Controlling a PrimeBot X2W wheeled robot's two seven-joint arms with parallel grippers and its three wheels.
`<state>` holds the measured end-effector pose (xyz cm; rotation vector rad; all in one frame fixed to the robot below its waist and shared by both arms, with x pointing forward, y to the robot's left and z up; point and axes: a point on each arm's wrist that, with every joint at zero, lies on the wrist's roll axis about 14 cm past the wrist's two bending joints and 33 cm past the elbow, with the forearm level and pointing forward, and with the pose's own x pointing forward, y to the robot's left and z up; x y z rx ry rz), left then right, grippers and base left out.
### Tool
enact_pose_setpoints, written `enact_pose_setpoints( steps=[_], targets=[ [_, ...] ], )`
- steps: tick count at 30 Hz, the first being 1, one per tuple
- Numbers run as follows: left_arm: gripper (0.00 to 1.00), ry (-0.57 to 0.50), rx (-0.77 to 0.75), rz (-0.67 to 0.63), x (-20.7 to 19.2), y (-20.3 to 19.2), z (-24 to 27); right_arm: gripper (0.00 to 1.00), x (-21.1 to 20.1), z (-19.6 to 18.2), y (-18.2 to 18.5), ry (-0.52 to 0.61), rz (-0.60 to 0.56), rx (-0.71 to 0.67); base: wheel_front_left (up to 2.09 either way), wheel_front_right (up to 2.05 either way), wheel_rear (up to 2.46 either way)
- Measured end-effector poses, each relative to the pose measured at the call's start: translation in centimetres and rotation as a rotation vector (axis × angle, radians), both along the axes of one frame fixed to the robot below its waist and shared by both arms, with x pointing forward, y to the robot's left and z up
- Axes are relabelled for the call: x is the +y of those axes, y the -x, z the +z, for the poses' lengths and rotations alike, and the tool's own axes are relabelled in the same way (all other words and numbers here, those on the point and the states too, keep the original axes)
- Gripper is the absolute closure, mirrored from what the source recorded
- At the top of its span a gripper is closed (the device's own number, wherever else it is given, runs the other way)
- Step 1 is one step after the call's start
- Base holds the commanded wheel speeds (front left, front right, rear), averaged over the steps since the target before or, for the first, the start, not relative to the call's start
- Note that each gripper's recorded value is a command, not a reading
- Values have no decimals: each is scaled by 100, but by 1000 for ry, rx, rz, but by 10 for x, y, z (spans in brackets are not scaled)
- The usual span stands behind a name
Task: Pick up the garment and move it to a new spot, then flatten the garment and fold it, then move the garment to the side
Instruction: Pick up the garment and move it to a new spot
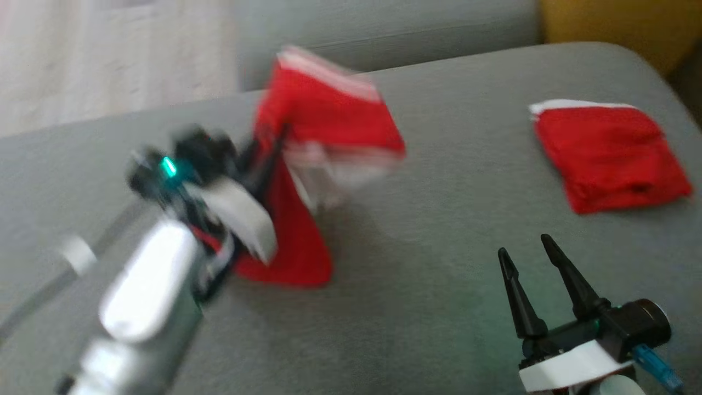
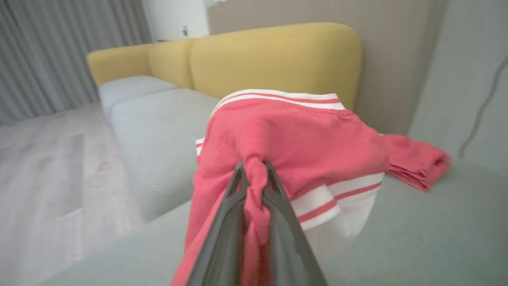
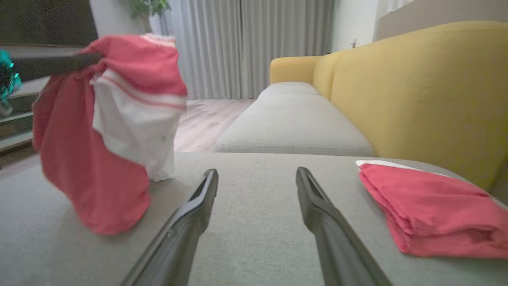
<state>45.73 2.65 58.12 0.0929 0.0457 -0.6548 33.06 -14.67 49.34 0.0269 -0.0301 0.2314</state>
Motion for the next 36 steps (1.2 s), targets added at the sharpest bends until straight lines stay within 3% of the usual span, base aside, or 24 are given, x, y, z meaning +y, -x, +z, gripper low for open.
enact_pose_setpoints(
  steps=[7, 12, 13, 14, 23, 28, 36],
  targets=[
    [100, -3, 192, -212, -89, 66, -96, 0, -36, -3, 17, -33, -148, 17, 0, 0, 0],
    [100, -33, 303, -222, -105, 77, -158, 0, -46, -15, 3, -28, -177, 61, 0, 0, 0],
    [58, -40, 313, -189, -101, 74, -174, 0, -48, -20, -2, -30, -183, 77, 0, 0, 0],
    [0, -34, 308, -172, -100, 72, -176, 0, -49, -22, -4, -29, -185, 84, 0, 0, 0],
    [0, 96, 159, 11, -76, 76, -130, 0, -47, -27, 8, -49, -187, 94, 0, 0, 0],
    [0, 225, 51, 259, -18, 89, -89, 0, -36, -31, 17, -61, -163, 99, 0, 0, 0],
    [0, 192, -33, 494, 64, 146, -86, 0, -7, -13, 16, -70, -78, 39, 0, 0, 0]
  ],
)
